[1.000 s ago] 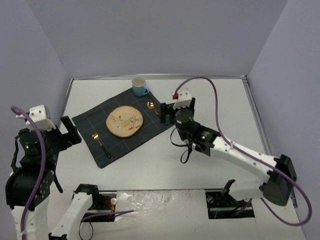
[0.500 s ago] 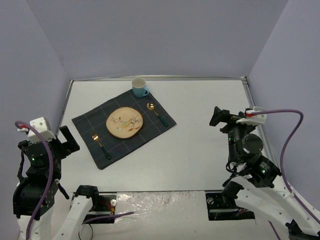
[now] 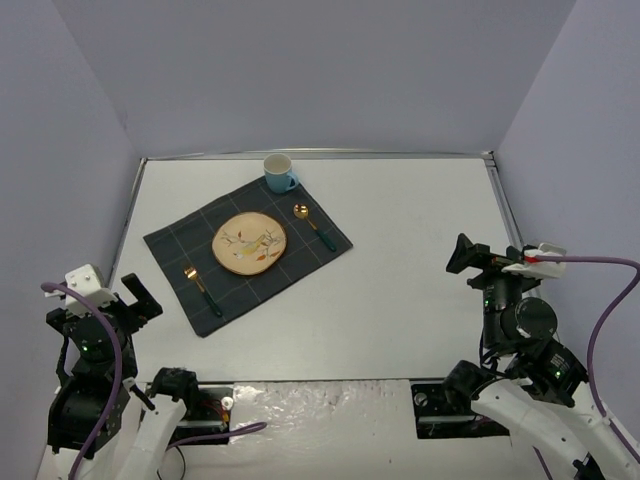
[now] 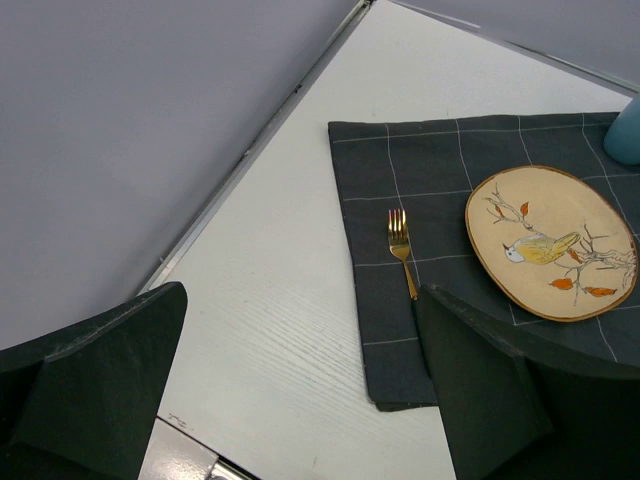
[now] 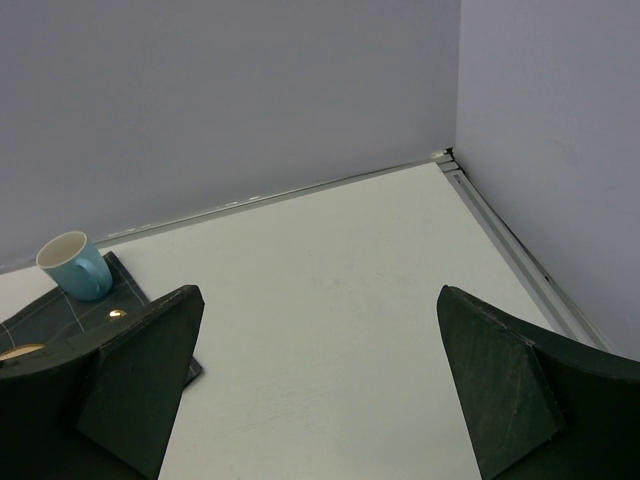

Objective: Set the dinner table for one person

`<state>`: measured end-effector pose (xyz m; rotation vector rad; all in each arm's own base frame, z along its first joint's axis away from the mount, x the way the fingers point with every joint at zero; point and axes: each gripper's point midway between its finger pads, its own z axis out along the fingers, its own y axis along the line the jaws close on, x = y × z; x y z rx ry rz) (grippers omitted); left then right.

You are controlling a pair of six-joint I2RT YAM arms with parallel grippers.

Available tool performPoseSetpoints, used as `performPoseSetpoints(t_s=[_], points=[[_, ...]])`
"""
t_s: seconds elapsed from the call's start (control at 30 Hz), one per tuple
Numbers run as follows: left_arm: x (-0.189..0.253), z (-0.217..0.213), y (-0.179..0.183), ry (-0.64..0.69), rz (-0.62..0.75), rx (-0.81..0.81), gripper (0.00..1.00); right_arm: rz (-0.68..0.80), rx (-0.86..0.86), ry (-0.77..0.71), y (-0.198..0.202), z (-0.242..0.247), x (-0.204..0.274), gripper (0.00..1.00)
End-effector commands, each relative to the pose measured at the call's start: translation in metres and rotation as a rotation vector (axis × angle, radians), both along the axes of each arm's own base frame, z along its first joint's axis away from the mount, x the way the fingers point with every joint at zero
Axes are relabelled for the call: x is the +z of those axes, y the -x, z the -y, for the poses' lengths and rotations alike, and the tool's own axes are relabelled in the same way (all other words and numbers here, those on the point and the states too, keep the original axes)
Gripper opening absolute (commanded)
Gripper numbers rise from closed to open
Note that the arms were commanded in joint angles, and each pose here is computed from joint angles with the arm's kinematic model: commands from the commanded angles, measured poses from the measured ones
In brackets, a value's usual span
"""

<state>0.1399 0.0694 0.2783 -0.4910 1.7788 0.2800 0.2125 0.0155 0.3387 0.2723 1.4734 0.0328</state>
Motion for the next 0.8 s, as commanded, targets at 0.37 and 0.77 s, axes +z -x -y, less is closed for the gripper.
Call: performPoseSetpoints(t_s=[0.37, 0.77], points=[[0.003, -0.002, -0.017, 0.002, 0.081, 0.024, 0.97, 0.010, -0.073, -0.034, -0.003, 0.007, 0.005, 1.00], [0.002, 0.000, -0.019, 0.001, 0.082, 0.014, 0.97, -0.016, -0.045, 0.008, -0.010, -0.004, 0.001, 1.00]])
